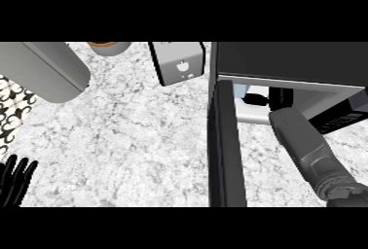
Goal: Pick up the milk, place it into the microwave and close the microwave
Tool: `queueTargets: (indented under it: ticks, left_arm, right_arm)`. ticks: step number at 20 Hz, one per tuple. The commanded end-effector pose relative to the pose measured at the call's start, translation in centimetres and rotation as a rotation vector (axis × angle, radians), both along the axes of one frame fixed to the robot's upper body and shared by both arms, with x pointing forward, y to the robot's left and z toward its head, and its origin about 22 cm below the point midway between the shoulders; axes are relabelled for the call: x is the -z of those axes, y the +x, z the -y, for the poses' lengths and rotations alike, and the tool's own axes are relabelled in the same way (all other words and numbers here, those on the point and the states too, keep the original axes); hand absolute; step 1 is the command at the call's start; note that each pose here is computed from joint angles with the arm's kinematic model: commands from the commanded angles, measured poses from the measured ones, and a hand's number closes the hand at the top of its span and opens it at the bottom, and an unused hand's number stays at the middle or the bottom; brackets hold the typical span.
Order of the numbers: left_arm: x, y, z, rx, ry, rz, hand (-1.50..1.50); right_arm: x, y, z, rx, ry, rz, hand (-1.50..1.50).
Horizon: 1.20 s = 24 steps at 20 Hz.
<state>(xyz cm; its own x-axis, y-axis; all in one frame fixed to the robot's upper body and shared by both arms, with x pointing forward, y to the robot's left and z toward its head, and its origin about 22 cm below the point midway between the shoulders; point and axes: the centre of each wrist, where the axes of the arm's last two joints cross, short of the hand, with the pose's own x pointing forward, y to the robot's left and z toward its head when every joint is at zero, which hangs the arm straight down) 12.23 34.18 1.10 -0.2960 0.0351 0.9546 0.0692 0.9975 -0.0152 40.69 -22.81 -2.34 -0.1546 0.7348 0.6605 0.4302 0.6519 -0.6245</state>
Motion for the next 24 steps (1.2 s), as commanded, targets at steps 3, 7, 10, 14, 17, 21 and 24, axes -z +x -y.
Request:
queueTargets:
  ticks: [3,7,10,14,17,21,24]
  left_arm:
    - [0.0,-1.4,0.4,-0.033,0.004,0.015,-1.50]
    - [-0.9,-1.8,1.0,-0.024,0.009,0.005,-1.50]
    - [-0.1,-2.8,-0.6,-0.029,0.003,-0.014,-1.50]
    - [0.5,-4.0,0.7,-0.031,-0.004,-0.010,-1.50]
    - [-2.0,-4.5,1.4,-0.023,0.023,-0.002,-1.50]
    - [0.7,-4.3,2.3,0.044,0.000,-0.048,-1.50]
    - [0.1,-3.2,2.4,0.134,-0.035,-0.058,-1.50]
  right_arm:
    - [0.4,-0.4,0.7,-0.039,0.055,0.007,-1.50]
    - [2.2,-1.7,1.5,-0.071,0.098,-0.003,-1.50]
    - [2.6,-2.0,0.7,-0.146,0.193,0.003,-1.50]
    - [4.6,-3.4,-0.6,-0.223,0.268,-0.030,-1.50]
    - [4.7,-3.8,1.7,-0.232,0.322,-0.026,-1.50]
    - [6.2,-5.1,0.2,-0.286,0.409,-0.023,-1.50]
    - [6.7,-6.1,2.8,-0.352,0.492,-0.044,-1.50]
